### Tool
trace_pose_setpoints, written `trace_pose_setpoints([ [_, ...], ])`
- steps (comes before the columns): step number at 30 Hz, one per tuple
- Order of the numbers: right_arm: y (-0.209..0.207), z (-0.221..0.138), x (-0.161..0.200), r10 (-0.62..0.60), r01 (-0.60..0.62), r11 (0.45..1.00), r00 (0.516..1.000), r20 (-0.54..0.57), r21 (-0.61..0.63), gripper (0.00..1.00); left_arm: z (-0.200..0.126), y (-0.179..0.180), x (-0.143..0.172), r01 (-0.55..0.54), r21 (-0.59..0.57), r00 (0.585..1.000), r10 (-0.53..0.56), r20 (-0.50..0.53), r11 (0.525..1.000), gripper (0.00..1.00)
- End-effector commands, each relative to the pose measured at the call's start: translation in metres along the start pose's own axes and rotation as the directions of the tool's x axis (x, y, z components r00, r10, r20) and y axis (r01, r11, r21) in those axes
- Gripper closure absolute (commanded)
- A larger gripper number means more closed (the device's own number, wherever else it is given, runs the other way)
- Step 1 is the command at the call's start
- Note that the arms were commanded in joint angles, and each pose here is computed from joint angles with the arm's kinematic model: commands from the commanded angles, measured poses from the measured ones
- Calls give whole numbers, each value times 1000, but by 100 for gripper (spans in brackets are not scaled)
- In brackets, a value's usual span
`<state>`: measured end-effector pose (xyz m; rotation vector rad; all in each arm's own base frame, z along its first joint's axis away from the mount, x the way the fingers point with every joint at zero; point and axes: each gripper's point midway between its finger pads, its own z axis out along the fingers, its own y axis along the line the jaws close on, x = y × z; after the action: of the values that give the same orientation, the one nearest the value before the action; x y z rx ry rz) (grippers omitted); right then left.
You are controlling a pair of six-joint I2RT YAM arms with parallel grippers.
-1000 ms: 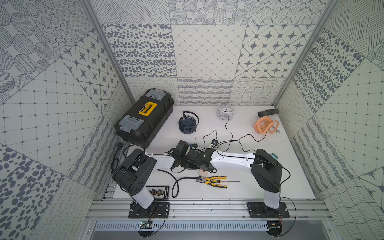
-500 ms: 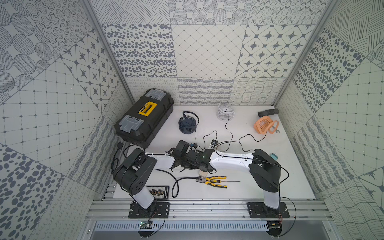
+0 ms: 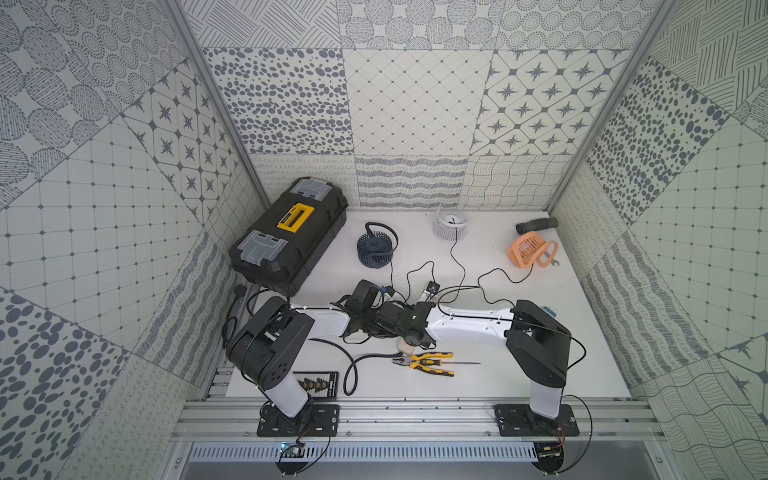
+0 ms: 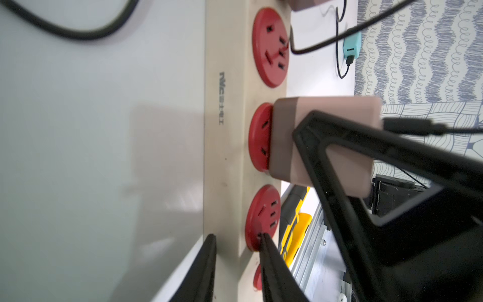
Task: Plug the desk fan into the power strip
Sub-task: Insert the plug into the socket.
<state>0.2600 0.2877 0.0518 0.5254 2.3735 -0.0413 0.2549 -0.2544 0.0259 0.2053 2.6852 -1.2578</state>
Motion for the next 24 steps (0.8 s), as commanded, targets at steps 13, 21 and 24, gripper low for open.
trace_pose_setpoints([
  [13, -25, -30, 41, -179, 196, 980, 931, -318, 22, 47, -5, 16, -3, 5, -96, 1000, -4, 11, 995, 68],
  [21, -36, -92, -6, -203, 182, 977, 949, -240, -107, 24, -19, 8, -11, -38, -124, 997, 45, 58, 992, 56],
  [24, -55, -105, -25, -191, 168, 977, 962, -196, -129, 17, -29, -1, -19, -75, -132, 992, 88, 95, 988, 50],
])
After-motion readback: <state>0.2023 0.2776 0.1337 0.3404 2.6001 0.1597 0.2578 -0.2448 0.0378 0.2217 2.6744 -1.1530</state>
